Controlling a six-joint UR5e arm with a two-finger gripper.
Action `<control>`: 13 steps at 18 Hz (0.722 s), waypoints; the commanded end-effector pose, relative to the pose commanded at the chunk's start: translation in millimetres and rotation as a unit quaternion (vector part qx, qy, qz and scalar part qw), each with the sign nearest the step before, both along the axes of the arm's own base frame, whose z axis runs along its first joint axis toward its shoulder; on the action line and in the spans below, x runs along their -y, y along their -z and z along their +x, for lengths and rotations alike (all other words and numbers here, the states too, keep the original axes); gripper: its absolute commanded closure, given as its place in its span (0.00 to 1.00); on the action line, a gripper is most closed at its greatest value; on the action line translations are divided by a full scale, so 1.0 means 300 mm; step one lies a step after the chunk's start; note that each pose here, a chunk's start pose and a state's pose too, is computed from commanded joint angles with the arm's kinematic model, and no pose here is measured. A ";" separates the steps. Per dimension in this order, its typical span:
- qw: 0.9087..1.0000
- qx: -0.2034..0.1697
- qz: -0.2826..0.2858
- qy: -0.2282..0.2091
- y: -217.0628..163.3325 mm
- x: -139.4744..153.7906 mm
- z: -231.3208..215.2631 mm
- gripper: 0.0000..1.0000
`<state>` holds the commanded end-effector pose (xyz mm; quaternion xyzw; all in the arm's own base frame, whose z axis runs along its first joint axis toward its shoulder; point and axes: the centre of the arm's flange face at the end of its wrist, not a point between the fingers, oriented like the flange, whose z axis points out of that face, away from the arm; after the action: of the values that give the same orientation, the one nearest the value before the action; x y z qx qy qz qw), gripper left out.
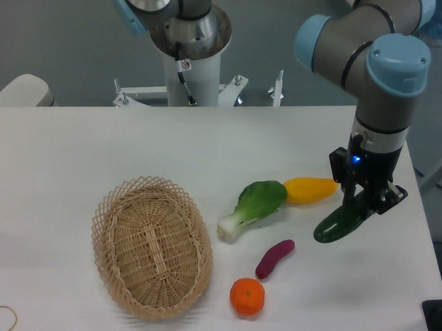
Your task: Place the cucumber on the table
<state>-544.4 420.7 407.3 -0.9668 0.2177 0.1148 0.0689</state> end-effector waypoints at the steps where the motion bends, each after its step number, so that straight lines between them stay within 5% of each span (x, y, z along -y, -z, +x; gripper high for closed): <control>1: 1.000 0.000 0.001 0.000 0.003 0.001 0.003 0.86; 13: 1.000 0.005 0.001 -0.006 0.027 -0.005 0.001 0.86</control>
<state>-544.2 422.1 399.1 -0.9684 0.2119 0.1109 0.0705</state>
